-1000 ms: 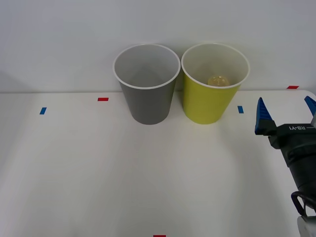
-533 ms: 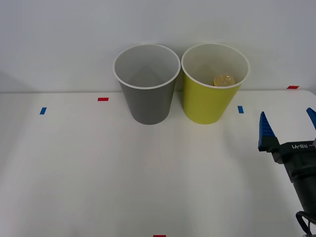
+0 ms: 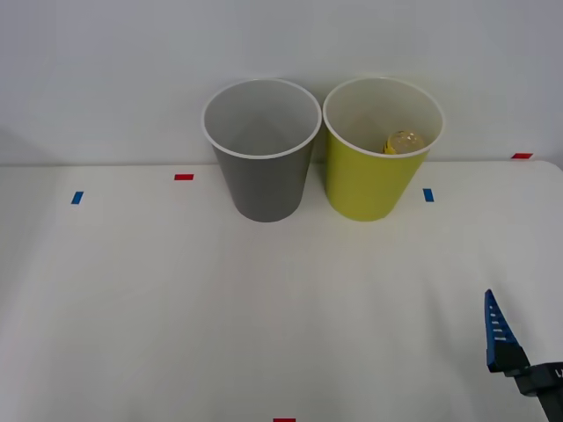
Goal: Put cans in the gray bin and PET bottles in the light green bin.
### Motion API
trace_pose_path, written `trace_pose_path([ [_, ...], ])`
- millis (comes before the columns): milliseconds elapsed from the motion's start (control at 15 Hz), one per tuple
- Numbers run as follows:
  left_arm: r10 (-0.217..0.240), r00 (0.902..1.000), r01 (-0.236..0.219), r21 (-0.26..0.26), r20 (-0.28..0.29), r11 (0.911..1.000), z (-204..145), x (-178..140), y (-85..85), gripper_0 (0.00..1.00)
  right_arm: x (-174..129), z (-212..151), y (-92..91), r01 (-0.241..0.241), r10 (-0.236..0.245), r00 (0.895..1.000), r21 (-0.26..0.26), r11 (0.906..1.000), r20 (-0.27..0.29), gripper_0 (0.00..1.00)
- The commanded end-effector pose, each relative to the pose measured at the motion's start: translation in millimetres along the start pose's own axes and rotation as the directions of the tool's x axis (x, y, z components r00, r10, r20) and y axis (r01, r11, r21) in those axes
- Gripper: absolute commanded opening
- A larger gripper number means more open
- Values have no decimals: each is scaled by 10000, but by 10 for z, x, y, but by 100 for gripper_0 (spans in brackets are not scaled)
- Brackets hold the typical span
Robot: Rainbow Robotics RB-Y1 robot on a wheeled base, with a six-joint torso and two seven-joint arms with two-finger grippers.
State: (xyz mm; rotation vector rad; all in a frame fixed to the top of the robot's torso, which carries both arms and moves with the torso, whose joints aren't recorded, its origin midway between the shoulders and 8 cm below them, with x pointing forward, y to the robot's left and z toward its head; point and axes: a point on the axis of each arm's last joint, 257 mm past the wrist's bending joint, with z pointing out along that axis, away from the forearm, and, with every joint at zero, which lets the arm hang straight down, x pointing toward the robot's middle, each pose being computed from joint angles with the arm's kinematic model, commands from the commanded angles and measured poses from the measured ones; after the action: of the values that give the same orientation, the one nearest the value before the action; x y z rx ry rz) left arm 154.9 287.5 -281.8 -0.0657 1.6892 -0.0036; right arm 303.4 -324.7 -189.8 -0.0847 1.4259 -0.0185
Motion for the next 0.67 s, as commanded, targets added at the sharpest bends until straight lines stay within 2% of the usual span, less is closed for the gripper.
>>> trace_pose_path([
  [67,-1,10000,1,-1,-3,10000,-1,1,0,100,65,-307,-49,-161,165,9993,121,9998,-331,100],
  [267,-1,10000,1,-1,-3,10000,-1,1,0,100,107,-589,-105,-170,189,9976,289,9994,-661,100],
  [667,-1,10000,1,-1,-3,10000,-1,1,0,100,44,-908,-57,-258,271,9971,188,9995,-708,100],
])
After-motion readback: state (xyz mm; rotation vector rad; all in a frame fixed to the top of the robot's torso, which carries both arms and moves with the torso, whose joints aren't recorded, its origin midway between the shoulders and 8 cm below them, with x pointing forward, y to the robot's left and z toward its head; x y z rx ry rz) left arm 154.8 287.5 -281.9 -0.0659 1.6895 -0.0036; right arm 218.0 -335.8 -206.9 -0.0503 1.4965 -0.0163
